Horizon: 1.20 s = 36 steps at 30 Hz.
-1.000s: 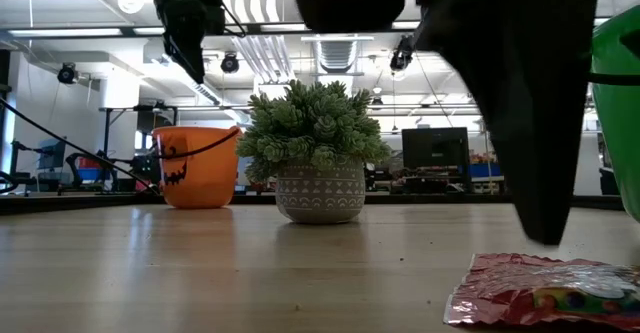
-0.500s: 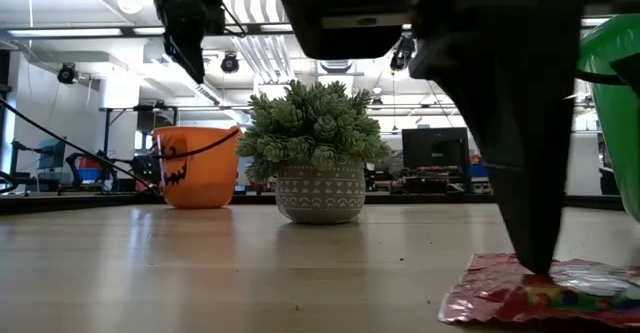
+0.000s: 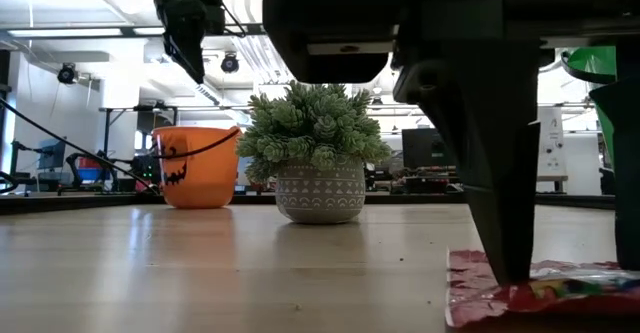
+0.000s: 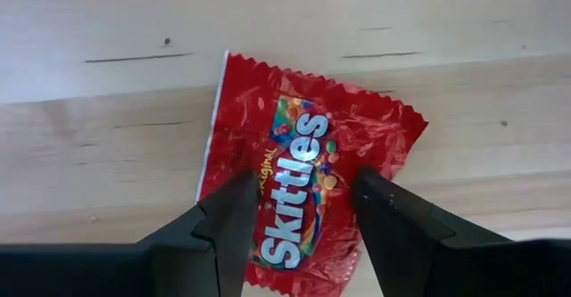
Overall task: Organize candy in baskets
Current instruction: Put the red candy into the orange bucket
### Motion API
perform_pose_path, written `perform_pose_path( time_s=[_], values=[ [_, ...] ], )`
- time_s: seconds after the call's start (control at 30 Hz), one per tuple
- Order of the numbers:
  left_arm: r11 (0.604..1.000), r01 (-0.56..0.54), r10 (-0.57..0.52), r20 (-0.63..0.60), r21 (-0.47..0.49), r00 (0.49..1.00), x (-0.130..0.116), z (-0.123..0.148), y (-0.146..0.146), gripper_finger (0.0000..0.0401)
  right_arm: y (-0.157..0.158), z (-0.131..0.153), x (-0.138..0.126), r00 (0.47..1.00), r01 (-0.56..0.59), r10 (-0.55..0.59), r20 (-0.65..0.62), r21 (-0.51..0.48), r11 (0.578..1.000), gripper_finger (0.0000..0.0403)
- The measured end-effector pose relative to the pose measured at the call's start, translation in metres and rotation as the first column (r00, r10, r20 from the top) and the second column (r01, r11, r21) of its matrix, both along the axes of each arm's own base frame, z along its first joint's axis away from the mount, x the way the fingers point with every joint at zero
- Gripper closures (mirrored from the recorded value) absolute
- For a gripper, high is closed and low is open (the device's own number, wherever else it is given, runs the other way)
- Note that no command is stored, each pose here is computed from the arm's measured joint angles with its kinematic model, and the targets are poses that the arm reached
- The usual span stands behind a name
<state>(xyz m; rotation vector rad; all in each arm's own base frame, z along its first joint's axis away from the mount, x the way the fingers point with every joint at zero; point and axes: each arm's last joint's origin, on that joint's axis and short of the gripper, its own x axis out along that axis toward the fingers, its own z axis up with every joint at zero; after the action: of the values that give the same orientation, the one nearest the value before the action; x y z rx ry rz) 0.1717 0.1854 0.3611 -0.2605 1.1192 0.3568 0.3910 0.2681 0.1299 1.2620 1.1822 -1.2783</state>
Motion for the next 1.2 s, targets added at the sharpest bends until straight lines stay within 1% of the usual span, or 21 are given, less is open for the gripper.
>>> perform_pose_path(
  time_s=[0.27,0.4,0.5,0.6,0.73,0.83,1.03,1.2],
  values=[
    [1.0,0.0,0.0,0.0,0.0,1.0,0.0,0.0,0.0,0.0242,-0.003,-0.008,-0.001,1.0,0.003,-0.003,-0.026,0.011,1.0,0.0225],
    [1.0,0.0,0.0,0.0,0.0,1.0,0.0,0.0,0.0,0.0242,-0.004,-0.013,-0.002,0.999,0.006,-0.006,-0.038,0.005,1.0,0.024],
    [1.0,0.0,0.0,0.0,0.0,1.0,0.0,0.0,0.0,0.0242,-0.005,-0.018,-0.004,0.999,0.015,-0.015,-0.044,-0.001,1.0,0.027],
    [1.0,0.0,0.0,0.0,0.0,1.0,0.0,0.0,0.0,0.0242,-0.006,-0.024,-0.005,0.999,0.015,-0.015,-0.039,0.002,1.0,0.0308],
    [1.0,0.0,0.0,0.0,0.001,1.0,0.0,0.0,0.0,0.0242,-0.007,-0.027,-0.005,0.999,0.014,-0.014,-0.041,0.001,1.0,0.0357],
    [1.0,0.0,0.0,0.001,0.001,1.0,0.0,0.0,0.0,0.0242,-0.008,-0.027,-0.005,0.999,0.007,-0.007,-0.042,0.001,1.0,0.0385],
    [1.0,-0.001,0.001,0.001,0.001,1.0,0.0,0.0,0.0,0.0242,-0.007,-0.021,-0.003,0.999,-0.008,0.007,-0.031,-0.001,1.0,0.0392],
    [1.0,0.0,0.0,0.001,0.001,1.0,0.0,0.0,0.0,0.0242,-0.005,-0.012,0.001,0.996,-0.086,0.086,-0.011,0.014,0.996,0.0368]
  ],
)
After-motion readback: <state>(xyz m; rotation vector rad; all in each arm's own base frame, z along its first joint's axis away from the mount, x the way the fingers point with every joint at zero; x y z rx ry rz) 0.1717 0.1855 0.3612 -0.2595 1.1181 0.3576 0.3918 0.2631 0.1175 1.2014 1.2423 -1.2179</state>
